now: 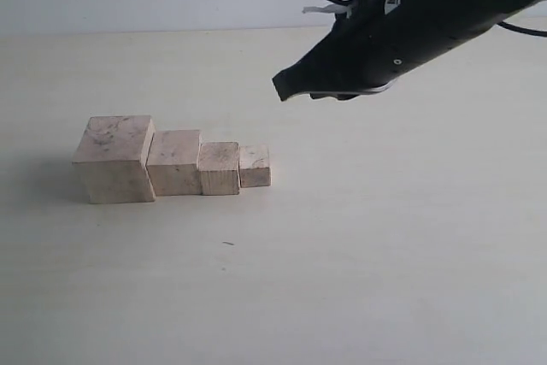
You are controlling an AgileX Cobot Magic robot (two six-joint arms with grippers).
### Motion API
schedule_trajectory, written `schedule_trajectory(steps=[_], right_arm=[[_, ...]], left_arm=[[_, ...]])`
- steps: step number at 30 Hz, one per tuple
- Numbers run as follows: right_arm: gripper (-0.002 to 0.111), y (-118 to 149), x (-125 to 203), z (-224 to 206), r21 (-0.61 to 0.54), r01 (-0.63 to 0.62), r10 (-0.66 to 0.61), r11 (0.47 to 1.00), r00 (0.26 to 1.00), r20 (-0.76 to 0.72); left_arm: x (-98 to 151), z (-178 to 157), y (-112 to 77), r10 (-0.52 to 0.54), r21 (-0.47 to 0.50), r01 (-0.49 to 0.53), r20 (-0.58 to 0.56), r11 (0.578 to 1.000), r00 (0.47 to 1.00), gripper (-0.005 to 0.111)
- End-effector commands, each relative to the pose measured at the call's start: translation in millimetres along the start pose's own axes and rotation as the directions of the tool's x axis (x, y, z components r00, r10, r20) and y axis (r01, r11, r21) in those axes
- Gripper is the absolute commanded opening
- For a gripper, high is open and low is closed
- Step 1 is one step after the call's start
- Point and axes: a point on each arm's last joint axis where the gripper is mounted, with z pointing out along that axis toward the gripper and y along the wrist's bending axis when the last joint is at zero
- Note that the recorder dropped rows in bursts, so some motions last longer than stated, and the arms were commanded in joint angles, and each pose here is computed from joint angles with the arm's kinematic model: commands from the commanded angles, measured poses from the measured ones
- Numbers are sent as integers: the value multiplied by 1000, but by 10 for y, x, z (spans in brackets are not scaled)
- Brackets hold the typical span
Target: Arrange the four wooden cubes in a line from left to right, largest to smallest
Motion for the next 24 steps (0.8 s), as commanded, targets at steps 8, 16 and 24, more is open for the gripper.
schedule_trajectory(steps=[8, 16, 24], right_arm=[[0, 50, -47, -468, -40, -56, 62, 998, 981, 185], [0, 55, -67, -565, -38, -45, 52, 998, 974, 222], [0, -6, -79, -656, 59, 36, -50, 998, 967, 250]], left_arm=[[0, -1, -4, -7, 7, 7, 10, 1000, 1000, 0], [0, -1, -4, -7, 7, 7, 10, 1000, 1000, 0], [0, -1, -4, -7, 7, 7, 10, 1000, 1000, 0]])
